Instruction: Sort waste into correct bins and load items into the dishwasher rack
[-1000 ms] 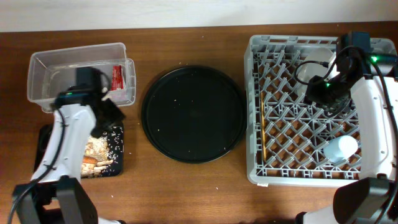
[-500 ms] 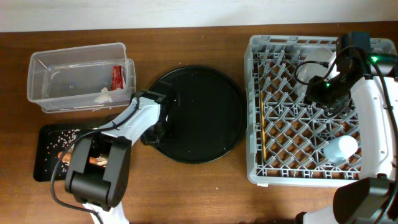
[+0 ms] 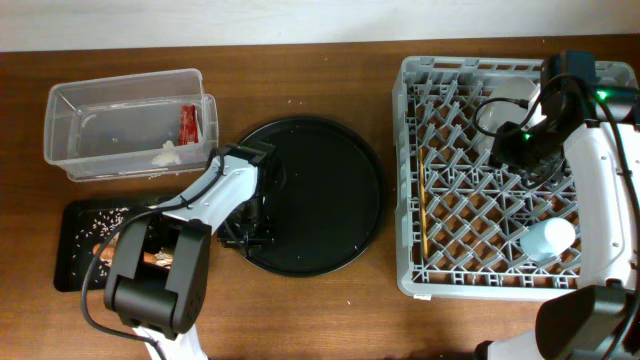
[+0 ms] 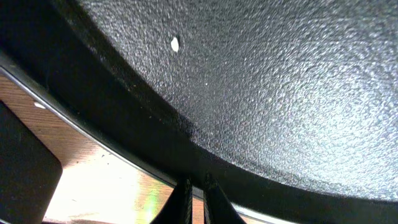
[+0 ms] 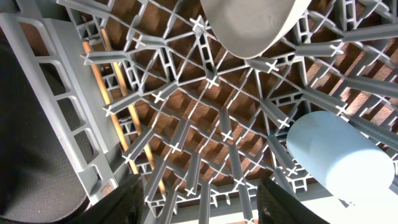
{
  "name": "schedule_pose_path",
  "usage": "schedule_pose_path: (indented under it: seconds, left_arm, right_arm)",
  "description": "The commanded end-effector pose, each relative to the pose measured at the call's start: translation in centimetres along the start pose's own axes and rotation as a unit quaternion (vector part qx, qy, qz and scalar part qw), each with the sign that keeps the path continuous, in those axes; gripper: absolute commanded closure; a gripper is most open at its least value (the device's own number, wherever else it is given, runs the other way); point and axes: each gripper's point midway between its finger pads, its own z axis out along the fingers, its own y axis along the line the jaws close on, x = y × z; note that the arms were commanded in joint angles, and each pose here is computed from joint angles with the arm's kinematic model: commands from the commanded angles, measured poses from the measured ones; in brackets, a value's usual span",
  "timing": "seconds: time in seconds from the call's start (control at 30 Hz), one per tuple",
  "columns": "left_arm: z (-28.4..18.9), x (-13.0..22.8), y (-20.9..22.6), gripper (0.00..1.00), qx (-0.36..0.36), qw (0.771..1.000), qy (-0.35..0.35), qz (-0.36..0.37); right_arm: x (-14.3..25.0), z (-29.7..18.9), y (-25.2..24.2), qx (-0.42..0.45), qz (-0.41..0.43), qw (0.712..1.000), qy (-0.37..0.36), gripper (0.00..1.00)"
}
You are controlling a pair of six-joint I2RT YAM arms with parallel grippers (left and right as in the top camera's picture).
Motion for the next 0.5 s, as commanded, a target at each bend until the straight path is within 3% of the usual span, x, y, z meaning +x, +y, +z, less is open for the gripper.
schedule_pose_path:
  seconds: [0.0,0.1,0.2,0.27,0.3,0.33,0.47]
  left_arm:
    - [0.2,0.1,0.1,0.82,-0.005,1.0,0.007,0.006]
    - [-0.7,-1.1,0.4,0.8,-0.016,1.0,-0.017,0.005]
    - [-5.4,-4.6,0.4,0.76,-0.019,0.994,-0.105,-0.001]
    - [-8.7,-6.9,0.9,0.51,-0.021,0.987,-0.161,-0.014]
    - [-10.5,-8.1,1.6,0.41,-0.026,0.981,-0.19,-0.022]
    - [-12.6,-9.4,2.4,0.32,-0.017,0.976,-0.217,-0.021]
    - [-14.6,-8.8,6.1,0.29,-0.01,0.977,-0.203,-0.06]
  right_arm:
    - [-0.1,-0.3,0.1,-0.003,0.002,1.0,-0.005,0.43]
    - [-0.1,-0.3,0.1,-0.003,0.002,1.0,-0.005,0.43]
    - [0.0,-0.3,0.5,-0.005,-0.005,1.0,-0.005,0.4]
    - [0.0,-0.3,1.9,-0.011,-0.047,0.999,-0.01,0.39]
    - [0.0,-0.3,3.4,-0.025,-0.08,0.996,-0.016,0.34]
    - [0.0,-0.3,5.6,-0.048,-0.133,0.99,-0.025,0.23]
    - [2.0,-0.1,7.1,-0.057,-0.177,0.983,0.006,0.23]
